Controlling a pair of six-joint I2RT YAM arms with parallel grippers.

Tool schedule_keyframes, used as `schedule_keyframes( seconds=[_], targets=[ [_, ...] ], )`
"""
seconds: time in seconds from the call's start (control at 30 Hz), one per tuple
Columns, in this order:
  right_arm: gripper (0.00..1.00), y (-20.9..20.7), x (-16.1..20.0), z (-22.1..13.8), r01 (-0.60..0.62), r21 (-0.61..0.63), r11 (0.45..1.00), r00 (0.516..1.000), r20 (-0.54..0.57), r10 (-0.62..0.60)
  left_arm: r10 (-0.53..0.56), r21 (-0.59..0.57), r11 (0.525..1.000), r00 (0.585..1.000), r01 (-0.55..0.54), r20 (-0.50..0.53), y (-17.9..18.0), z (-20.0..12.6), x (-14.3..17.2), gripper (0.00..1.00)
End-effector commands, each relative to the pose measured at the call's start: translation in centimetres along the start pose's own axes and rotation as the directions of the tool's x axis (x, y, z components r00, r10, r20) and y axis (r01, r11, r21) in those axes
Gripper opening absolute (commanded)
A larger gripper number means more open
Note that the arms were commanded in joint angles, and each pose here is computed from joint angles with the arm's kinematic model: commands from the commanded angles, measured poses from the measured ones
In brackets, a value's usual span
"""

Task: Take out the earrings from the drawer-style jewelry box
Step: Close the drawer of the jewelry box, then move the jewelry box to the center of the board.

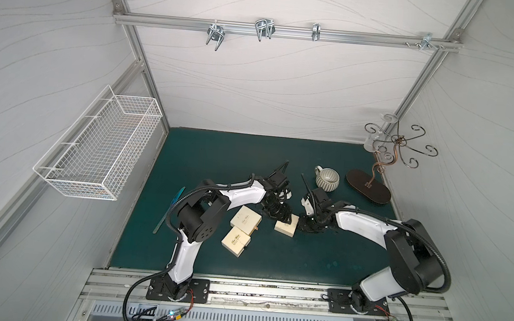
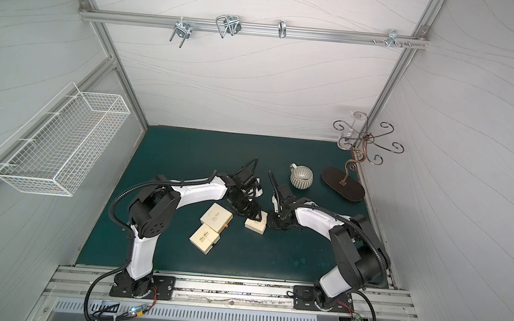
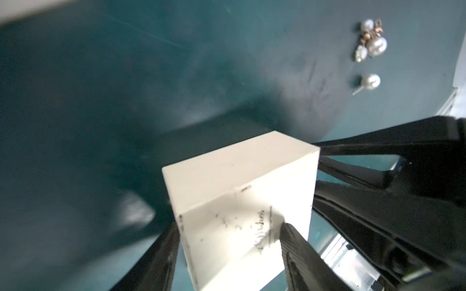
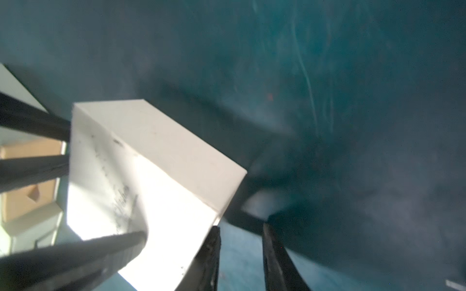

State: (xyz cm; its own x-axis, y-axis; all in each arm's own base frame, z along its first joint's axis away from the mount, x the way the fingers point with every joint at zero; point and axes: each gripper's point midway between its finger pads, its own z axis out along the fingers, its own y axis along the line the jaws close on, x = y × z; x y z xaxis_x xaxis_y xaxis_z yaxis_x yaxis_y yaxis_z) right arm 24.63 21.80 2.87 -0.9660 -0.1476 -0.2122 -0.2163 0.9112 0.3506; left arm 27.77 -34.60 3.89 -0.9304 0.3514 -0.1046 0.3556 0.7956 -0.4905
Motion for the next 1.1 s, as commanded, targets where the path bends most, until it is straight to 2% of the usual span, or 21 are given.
schedule_keyframes(
  seconds=[0.0, 0.07, 0.23, 0.37, 0.57, 0.7, 0.8, 0.93, 1.07],
  targets=[
    [0.31, 1.9, -4.7, -0.6, 0.010, -0.056, 0.998, 0.996, 0.094, -0.005, 0.005, 0.024, 1.000, 0.997, -0.007, 0.071, -1.1, -0.8, -3.5, 0.65],
    [0.31, 1.6, -6.5, -0.4, -0.045, -0.069, 0.997, 0.993, 0.108, 0.053, -0.008, -0.017, 1.000, 0.996, 0.010, 0.093, -0.2, -0.9, -4.8, 0.65],
    [0.32, 0.5, -9.6, -1.2, -0.141, -0.104, 0.985, 0.975, 0.156, 0.156, -0.116, -0.075, 0.989, 0.979, 0.130, 0.165, 2.7, -1.6, -8.0, 0.66],
    [0.34, -0.5, -9.8, -2.4, -0.141, -0.036, 0.989, 0.970, 0.197, 0.145, -0.118, -0.103, 0.984, 0.968, 0.144, 0.222, 3.1, -2.7, -9.7, 0.68],
    [0.35, -1.4, -9.0, -5.8, -0.117, 0.061, 0.991, 0.949, 0.300, 0.093, -0.087, -0.137, 0.982, 0.954, 0.131, 0.287, 3.0, -5.4, -9.7, 0.71],
    [0.35, -1.0, -8.0, -8.5, -0.091, 0.061, 0.994, 0.935, 0.349, 0.064, -0.055, -0.149, 0.983, 0.939, 0.112, 0.340, 2.5, -8.8, -7.5, 0.72],
    [0.35, -0.8, -6.4, -9.3, -0.071, 0.059, 0.996, 0.937, 0.348, 0.047, -0.039, -0.208, 0.972, 0.947, 0.110, 0.320, 3.7, -10.2, -4.3, 0.73],
    [0.35, -0.1, -3.6, -8.9, -0.027, 0.034, 0.999, 0.950, 0.311, 0.015, -0.054, -0.328, 0.934, 0.962, 0.144, 0.269, 6.9, -10.8, 0.7, 0.77],
    [0.36, -0.2, -1.3, -7.6, -0.012, 0.035, 0.999, 0.965, 0.264, 0.002, -0.047, -0.379, 0.914, 0.963, 0.148, 0.264, 8.4, -11.7, 4.0, 0.83]
  ],
)
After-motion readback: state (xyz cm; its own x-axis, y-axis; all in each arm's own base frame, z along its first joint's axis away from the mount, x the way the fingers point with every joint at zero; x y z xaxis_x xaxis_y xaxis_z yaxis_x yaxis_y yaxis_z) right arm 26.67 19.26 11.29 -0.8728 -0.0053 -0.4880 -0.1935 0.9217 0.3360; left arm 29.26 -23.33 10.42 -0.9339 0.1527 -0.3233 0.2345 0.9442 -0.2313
